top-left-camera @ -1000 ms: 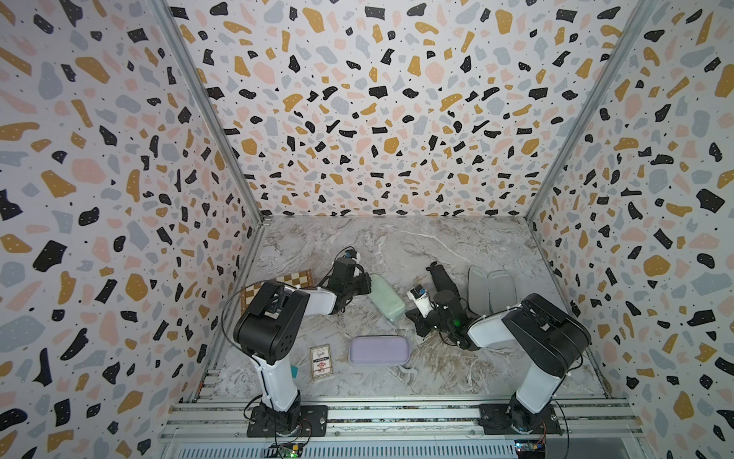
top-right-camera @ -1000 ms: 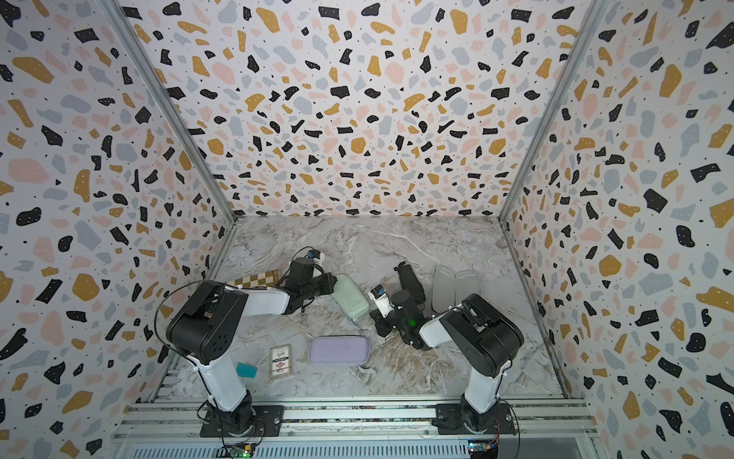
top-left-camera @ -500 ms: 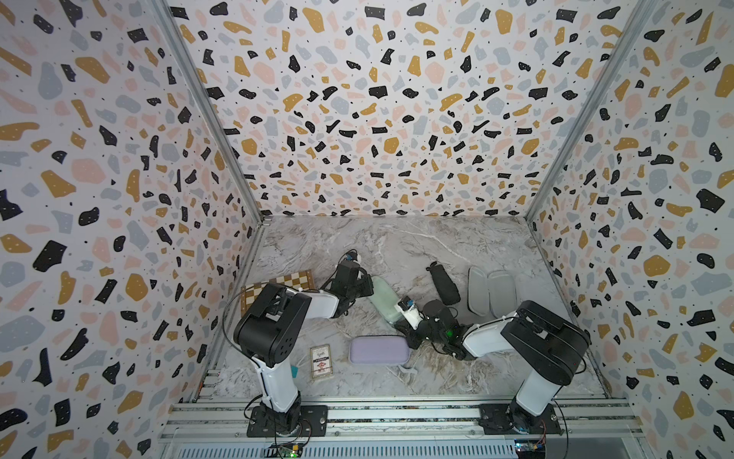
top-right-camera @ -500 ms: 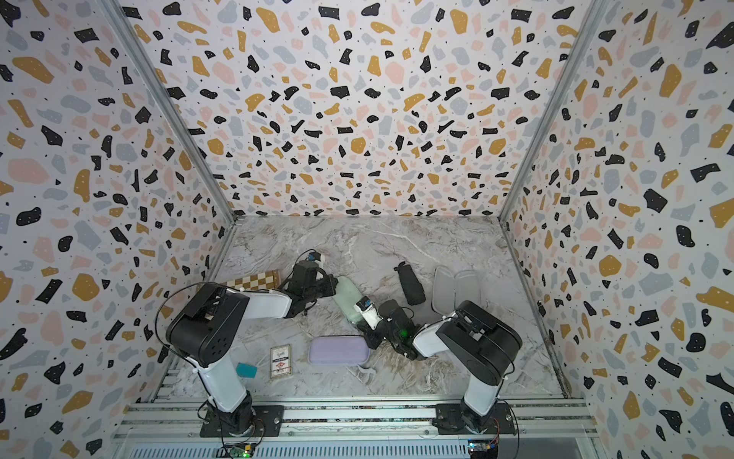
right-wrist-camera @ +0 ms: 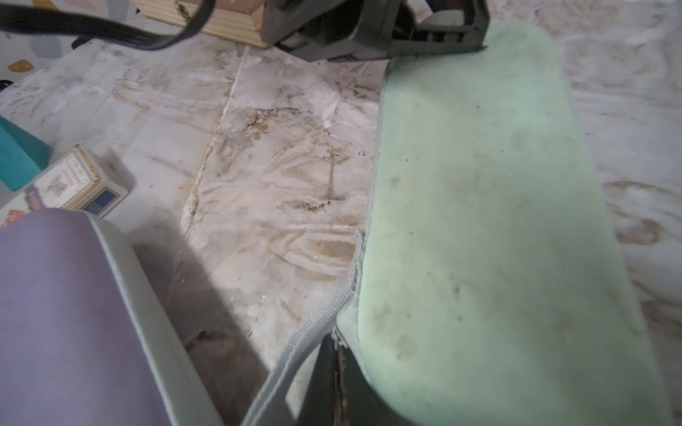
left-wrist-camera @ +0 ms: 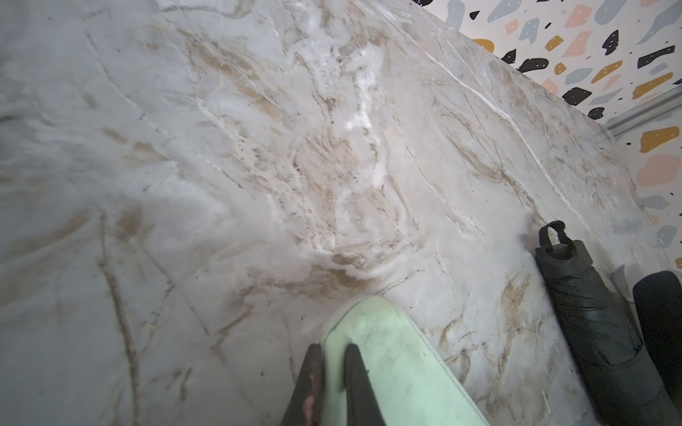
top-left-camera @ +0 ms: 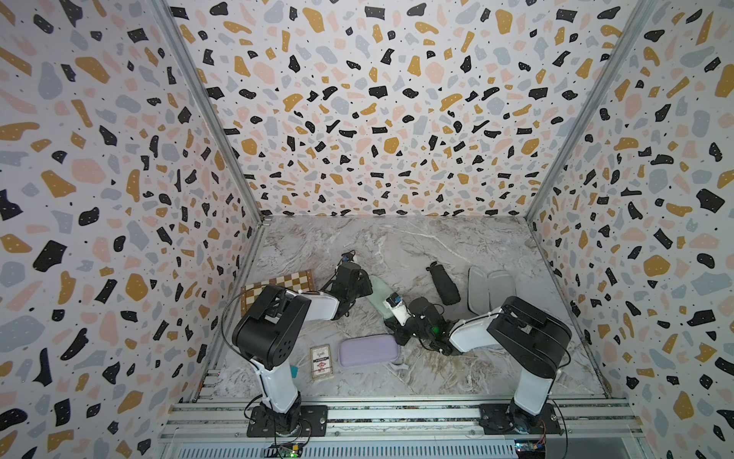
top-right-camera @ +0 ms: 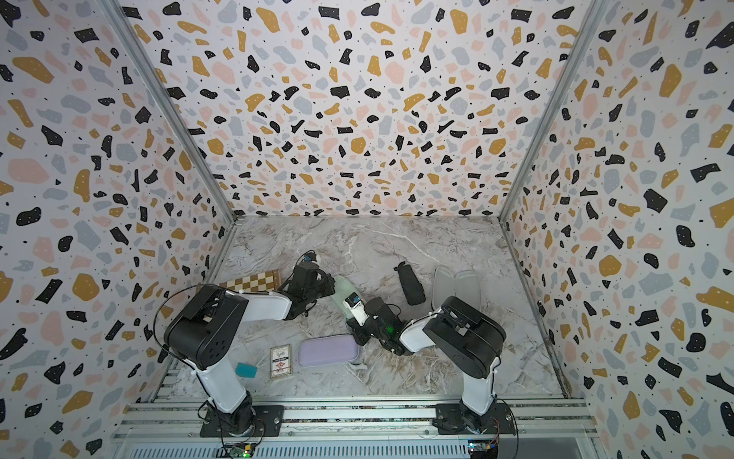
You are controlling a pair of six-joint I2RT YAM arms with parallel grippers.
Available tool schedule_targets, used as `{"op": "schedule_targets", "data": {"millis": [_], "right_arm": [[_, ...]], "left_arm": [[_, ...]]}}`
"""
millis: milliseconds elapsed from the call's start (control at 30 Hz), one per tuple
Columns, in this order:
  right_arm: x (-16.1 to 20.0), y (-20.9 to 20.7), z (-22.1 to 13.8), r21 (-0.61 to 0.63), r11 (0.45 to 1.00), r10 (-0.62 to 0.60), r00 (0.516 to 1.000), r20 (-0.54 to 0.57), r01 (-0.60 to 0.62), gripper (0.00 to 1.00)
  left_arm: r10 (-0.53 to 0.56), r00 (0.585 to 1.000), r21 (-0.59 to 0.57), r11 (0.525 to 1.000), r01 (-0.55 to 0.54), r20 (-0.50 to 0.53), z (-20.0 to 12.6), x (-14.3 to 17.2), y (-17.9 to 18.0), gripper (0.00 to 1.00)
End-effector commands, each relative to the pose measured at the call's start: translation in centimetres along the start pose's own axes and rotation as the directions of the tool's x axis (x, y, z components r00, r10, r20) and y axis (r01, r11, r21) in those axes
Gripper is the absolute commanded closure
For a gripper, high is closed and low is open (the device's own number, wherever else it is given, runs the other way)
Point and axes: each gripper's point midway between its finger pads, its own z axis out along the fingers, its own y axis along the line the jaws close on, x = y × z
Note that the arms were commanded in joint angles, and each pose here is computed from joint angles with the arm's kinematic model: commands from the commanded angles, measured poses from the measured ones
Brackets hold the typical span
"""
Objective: Put umbrellas into zippered umbrella sleeves
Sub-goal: Zip the zipper on the umbrella sleeve.
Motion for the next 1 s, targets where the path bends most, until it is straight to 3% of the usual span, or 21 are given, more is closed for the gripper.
{"op": "schedule_targets", "data": {"millis": [0, 100, 333, 567, 867, 967], "right_arm": [[-2.8, -1.0, 0.7, 0.019, 0.997, 0.068, 0.995, 0.072, -0.069, 1.0], [-3.0, -2.3, 0.9, 0.051, 0.995, 0.078, 0.994, 0.082, -0.082, 1.0], [-4.4, -0.1, 1.5, -0.063, 0.997, -0.034, 0.996, 0.086, 0.039, 1.0], [-4.9, 0.0, 1.6, -0.059, 0.991, -0.118, 0.991, 0.061, 0.122, 1.0], [-2.7, -2.3, 1.0, 0.031, 0.996, -0.083, 0.996, -0.02, 0.083, 1.0], [-2.1, -3.0, 0.5, 0.047, 0.997, -0.06, 0.998, -0.035, 0.061, 0.94]], "left_arm": [[-0.03, 0.999, -0.049, 0.998, 0.027, -0.044, -0.5, 2.5, 1.2, 1.0], [-0.026, 0.998, -0.026, 0.999, 0.024, -0.053, -0.9, 3.2, 0.9, 1.0], [-0.007, 0.997, 0.005, 1.0, 0.008, -0.081, -2.0, 5.0, 1.0, 1.0], [0.025, 0.991, 0.064, 0.998, -0.017, -0.133, -2.1, 7.6, -0.4, 1.0], [0.066, 0.995, -0.016, 0.998, -0.068, -0.075, -5.2, 7.6, 2.1, 0.77], [0.071, 0.995, -0.029, 0.997, -0.073, -0.069, -5.9, 7.5, 2.4, 0.71]]}}
